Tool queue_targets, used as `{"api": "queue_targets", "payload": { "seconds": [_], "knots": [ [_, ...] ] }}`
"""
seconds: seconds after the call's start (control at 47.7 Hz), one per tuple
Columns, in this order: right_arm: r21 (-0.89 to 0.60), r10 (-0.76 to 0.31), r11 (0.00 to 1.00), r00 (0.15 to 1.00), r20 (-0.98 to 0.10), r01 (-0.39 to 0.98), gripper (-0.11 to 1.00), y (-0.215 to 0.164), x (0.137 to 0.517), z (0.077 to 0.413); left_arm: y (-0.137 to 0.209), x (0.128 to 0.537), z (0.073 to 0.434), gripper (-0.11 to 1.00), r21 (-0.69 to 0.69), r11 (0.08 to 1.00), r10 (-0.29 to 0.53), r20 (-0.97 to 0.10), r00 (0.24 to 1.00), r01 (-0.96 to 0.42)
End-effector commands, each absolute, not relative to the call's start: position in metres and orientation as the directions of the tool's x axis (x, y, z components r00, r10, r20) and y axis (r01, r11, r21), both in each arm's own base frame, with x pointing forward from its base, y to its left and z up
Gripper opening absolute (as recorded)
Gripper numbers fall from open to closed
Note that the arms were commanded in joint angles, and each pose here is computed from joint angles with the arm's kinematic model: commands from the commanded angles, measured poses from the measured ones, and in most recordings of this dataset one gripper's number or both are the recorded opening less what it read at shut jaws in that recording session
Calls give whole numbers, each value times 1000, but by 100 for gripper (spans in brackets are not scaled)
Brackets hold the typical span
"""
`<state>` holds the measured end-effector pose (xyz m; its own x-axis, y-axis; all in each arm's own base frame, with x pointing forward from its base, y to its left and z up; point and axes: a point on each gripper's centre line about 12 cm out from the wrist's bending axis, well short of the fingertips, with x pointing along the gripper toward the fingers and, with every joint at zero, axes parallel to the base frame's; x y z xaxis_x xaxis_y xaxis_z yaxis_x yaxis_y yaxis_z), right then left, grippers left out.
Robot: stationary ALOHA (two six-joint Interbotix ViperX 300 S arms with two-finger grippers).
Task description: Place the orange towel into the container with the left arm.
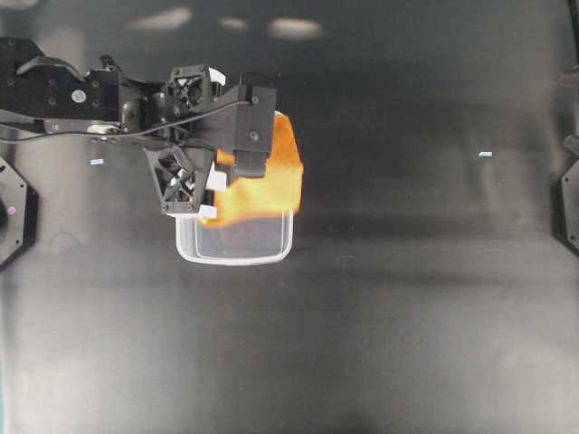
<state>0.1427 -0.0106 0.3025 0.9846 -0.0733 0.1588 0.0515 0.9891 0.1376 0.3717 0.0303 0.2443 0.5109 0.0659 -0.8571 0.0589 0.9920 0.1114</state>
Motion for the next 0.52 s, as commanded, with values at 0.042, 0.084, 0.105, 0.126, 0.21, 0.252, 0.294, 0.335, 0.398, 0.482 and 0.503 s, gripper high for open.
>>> {"api": "queue_targets", "payload": {
  "seconds": [0.042, 0.084, 0.105, 0.126, 0.21, 0.252, 0.294, 0.335, 0.398, 0.482, 0.503],
  "knots": [
    [142, -75, 989, 983, 166, 52, 79, -11, 143, 306, 29, 375, 253, 72, 112, 992, 67, -835, 546, 50],
    [142, -74, 989, 983, 166, 50, 79, -11, 143, 306, 29, 376, 256, 82, 112, 993, 68, -830, 554, 46],
    [142, -74, 989, 983, 166, 50, 79, -11, 143, 306, 29, 376, 257, 86, 112, 993, 68, -828, 556, 46],
    [142, -74, 989, 983, 166, 50, 79, -11, 143, 306, 28, 377, 258, 88, 111, 993, 66, -827, 559, 47],
    [142, -75, 989, 983, 166, 52, 79, -11, 143, 306, 28, 375, 275, 91, 115, 992, 68, -803, 593, 42],
    [142, -74, 989, 983, 166, 50, 79, -11, 143, 306, 28, 373, 285, 89, 118, 992, 69, -786, 615, 39],
    [142, -75, 989, 983, 165, 52, 79, -11, 144, 306, 27, 371, 297, 88, 120, 992, 70, -765, 641, 36],
    [142, -75, 989, 983, 166, 52, 79, -11, 143, 306, 27, 367, 309, 87, 122, 992, 71, -742, 666, 29],
    [142, -75, 989, 983, 165, 52, 79, -11, 143, 305, 25, 357, 330, 87, 121, 993, 73, -697, 714, 17],
    [142, -75, 989, 983, 166, 52, 79, -11, 143, 306, 21, 342, 357, 87, 115, 993, 67, -623, 779, 6],
    [142, -74, 989, 983, 166, 50, 79, -11, 143, 306, 20, 338, 362, 87, 113, 994, 67, -605, 794, 2]
  ]
}}
